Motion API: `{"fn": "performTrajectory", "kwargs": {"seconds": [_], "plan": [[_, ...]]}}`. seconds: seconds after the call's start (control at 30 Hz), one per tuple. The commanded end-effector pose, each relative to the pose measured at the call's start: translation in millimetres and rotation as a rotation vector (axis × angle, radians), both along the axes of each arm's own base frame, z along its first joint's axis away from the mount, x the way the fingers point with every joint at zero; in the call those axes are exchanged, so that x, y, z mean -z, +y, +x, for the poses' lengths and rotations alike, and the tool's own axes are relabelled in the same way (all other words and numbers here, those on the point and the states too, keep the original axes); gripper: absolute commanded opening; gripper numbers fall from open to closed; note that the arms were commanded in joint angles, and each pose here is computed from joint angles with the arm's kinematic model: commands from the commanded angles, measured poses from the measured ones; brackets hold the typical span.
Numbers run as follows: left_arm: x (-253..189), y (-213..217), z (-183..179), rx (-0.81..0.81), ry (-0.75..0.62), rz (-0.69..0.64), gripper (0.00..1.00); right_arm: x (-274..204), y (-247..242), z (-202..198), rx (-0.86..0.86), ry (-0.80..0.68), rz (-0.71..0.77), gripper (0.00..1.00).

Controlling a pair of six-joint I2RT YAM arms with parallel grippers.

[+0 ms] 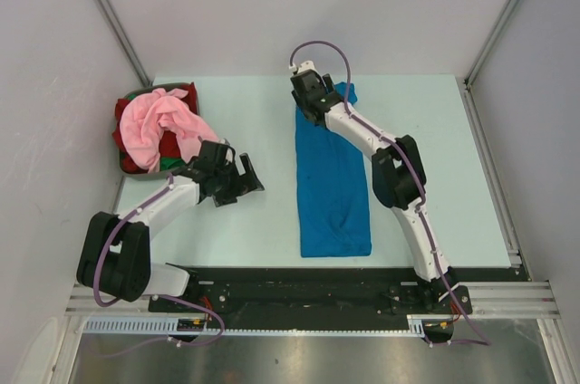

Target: Fold and stack the t-shirts

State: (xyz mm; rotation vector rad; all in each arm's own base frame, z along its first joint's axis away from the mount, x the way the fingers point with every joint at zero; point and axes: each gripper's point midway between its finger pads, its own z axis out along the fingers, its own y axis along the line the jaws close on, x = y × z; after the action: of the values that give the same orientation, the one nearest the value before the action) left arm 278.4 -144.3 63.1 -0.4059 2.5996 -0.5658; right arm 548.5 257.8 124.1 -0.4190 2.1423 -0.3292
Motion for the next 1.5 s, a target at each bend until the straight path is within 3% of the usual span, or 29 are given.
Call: {"fn": "performTrajectory", "kwargs": {"seconds": [0.0,0.13,0.5,1.2,1.47], "plan": [[-5,-5,4,0.0,-0.03,-0.024,0.98,-3,-14,13,0.039,-0.045,-0.152,0.65],[-5,-7,5,0.001,-0.029,-0.031,0.98,7,-11,16,0.039,-0.039,-0.151,0.57],[0,-8,5,0.008,-0.016,-0.029,0.98,39,-16,15,0.051,0.015,-0.185,0.57],[2,-7,6,0.01,-0.013,-0.023,0.98,61,-14,13,0.042,0.062,-0.171,0.45],[2,-7,6,0.011,-0.012,-0.019,0.98,69,-14,12,0.043,0.077,-0.173,0.19]]}}
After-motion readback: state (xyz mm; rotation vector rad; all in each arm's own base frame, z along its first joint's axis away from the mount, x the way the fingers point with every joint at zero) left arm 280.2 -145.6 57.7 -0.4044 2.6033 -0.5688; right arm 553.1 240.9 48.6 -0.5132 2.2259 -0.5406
